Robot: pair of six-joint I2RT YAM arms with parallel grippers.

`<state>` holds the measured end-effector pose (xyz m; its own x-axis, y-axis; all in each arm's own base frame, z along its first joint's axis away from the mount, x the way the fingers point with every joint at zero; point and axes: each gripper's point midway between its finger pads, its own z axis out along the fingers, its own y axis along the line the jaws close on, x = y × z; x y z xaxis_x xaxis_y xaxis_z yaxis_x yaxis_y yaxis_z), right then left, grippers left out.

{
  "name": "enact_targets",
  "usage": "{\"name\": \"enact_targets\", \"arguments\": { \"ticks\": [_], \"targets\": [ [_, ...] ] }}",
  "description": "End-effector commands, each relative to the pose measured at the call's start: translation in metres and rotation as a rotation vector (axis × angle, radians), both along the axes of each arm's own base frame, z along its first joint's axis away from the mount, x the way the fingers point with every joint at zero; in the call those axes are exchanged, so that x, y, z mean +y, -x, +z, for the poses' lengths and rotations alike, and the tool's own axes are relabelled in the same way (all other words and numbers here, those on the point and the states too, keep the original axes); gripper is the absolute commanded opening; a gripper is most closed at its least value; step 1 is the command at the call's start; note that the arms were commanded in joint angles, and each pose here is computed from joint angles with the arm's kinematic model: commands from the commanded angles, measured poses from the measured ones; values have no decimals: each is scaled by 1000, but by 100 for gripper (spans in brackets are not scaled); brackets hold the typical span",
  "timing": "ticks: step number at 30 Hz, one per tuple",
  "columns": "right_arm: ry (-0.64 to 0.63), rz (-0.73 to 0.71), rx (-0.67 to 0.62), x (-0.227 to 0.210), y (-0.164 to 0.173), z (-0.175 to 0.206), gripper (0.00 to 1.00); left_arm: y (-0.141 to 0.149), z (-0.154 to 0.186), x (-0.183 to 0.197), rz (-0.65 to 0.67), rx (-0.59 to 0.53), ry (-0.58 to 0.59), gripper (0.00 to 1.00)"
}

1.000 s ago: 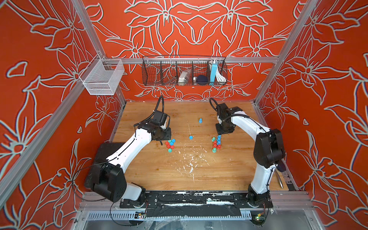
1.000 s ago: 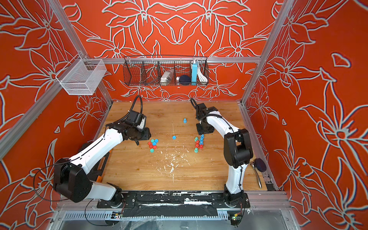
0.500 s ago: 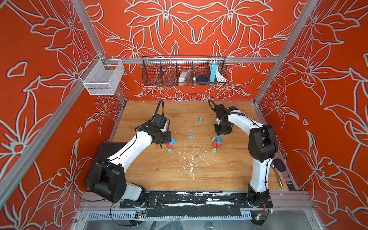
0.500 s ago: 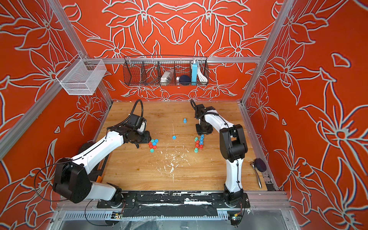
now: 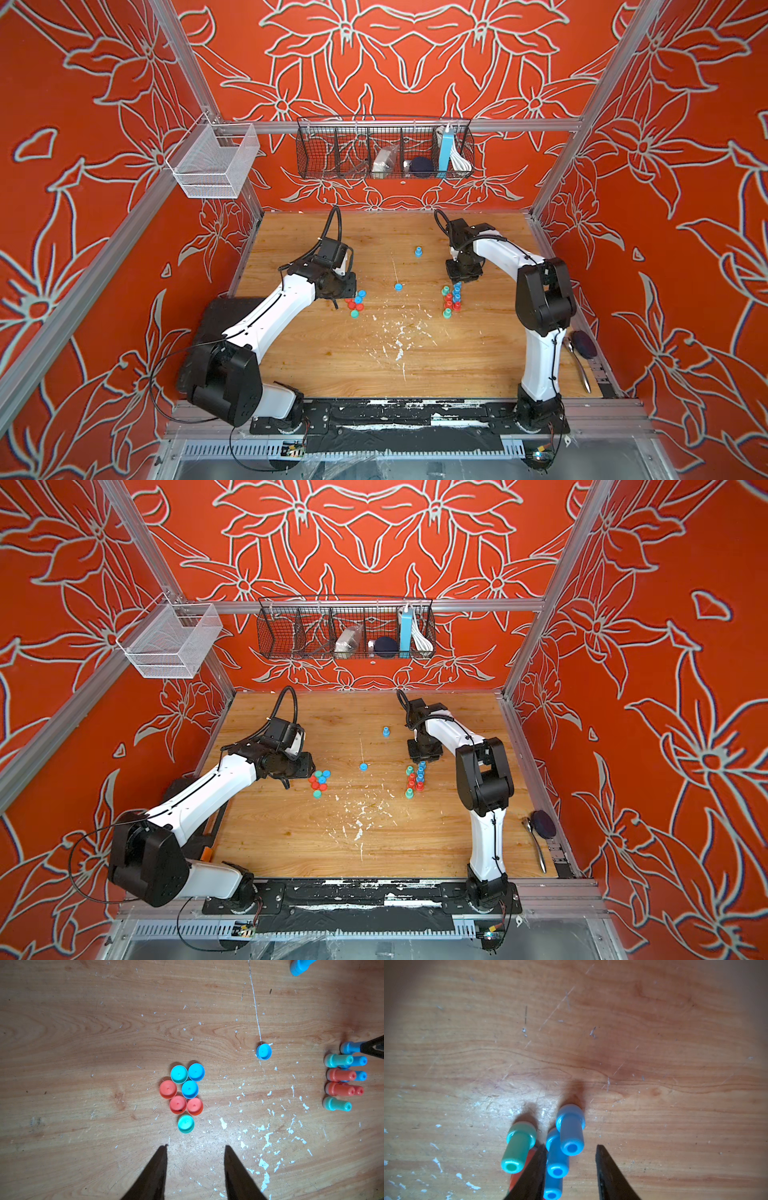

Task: Close the stamp cap
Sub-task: Pick up the stamp from the center of the board.

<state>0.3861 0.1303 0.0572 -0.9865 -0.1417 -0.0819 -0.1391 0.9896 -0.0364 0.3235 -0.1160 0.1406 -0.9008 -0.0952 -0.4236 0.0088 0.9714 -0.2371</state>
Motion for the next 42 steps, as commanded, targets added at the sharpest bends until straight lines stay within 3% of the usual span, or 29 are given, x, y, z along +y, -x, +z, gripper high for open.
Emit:
{"name": "enact_targets", "arguments": {
  "ticks": [1, 17, 22, 34, 42],
  "targets": [
    [11, -16, 22, -2, 1, -10, 41, -1, 8, 4, 1, -26, 2, 45],
    [48, -6, 34, -8, 3, -20, 30, -2, 8, 6, 12, -26, 12, 45],
    [50, -10, 15, -9, 2, -15, 19, -2, 8, 8, 16, -26, 11, 45],
    [61, 45, -74, 5, -8, 46, 13, -2, 9, 9, 19, -30, 9, 45],
    [95, 146, -107, 49, -11, 73, 10, -2, 9, 11, 22, -30, 3, 44]
  ]
}}
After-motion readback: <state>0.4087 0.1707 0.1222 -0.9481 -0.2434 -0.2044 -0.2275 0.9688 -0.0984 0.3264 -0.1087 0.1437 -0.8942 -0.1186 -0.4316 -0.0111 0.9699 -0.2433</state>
